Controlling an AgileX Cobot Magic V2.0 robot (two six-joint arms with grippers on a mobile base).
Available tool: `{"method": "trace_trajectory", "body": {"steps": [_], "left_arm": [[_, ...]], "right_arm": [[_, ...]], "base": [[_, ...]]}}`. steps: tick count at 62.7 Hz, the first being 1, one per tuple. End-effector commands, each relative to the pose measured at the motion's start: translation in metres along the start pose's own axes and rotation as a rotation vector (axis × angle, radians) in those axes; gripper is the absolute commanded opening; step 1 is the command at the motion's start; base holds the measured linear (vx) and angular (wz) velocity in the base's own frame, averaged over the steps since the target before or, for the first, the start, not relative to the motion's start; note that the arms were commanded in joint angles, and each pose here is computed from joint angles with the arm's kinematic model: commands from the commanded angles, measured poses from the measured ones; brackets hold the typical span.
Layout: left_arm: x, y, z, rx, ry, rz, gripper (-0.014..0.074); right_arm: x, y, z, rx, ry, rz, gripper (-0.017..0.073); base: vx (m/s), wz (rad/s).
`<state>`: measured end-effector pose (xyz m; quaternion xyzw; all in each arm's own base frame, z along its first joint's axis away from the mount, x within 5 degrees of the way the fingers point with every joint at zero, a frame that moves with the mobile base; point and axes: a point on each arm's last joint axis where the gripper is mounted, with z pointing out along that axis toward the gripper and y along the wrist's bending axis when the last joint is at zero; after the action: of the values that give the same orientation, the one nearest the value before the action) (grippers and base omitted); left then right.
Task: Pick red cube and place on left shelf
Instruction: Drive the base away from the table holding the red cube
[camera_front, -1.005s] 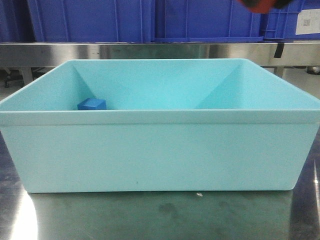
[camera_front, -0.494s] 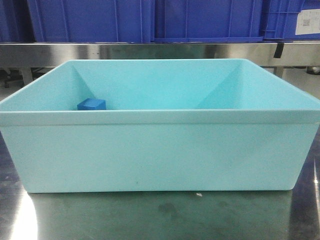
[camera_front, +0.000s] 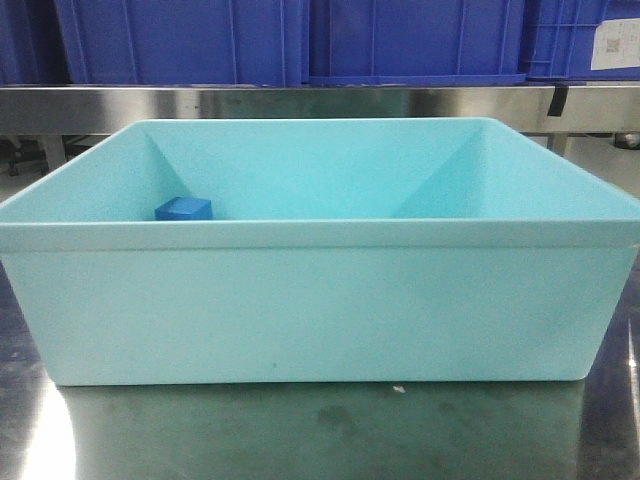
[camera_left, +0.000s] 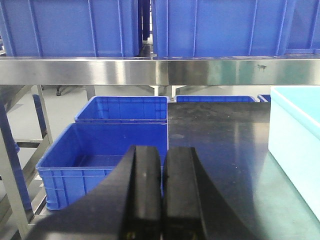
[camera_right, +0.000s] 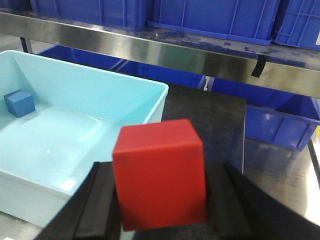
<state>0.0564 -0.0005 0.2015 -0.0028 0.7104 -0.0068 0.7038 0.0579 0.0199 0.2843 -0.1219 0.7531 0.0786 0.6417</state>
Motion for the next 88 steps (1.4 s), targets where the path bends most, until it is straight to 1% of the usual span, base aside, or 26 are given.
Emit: {"method": "trace_trajectory", "body": {"steps": [1, 41, 66, 88], "left_arm": [[0.0001, 0.0004, -0.0002, -0.003, -0.069, -0.013, 0.009], [0.0001, 0.0004, -0.0002, -0.003, -0.069, -0.013, 0.009], [0.0001, 0.0004, -0.0002, -0.003, -0.069, -0.013, 0.009], [0.0001, 0.0004, -0.0002, -0.003, -0.069, -0.013, 0.009]], "right_arm": [[-0.0161, -0.003, -0.0025, 0.033, -0.109, 0.003, 0.0023], [-0.0159, -0.0029, -0.0025, 0.032, -0.106, 0.003, 0.0023], [-0.0159, -0.0029, -0.0025, 0.032, -0.106, 0.003, 0.0023], [-0.0159, -0.0029, -0.0025, 0.032, -0.106, 0.003, 0.0023]], "base": [[0.0, 0.0], [-0.02, 0.06], [-0.11, 0.42], [-0.1, 0.71]]}}
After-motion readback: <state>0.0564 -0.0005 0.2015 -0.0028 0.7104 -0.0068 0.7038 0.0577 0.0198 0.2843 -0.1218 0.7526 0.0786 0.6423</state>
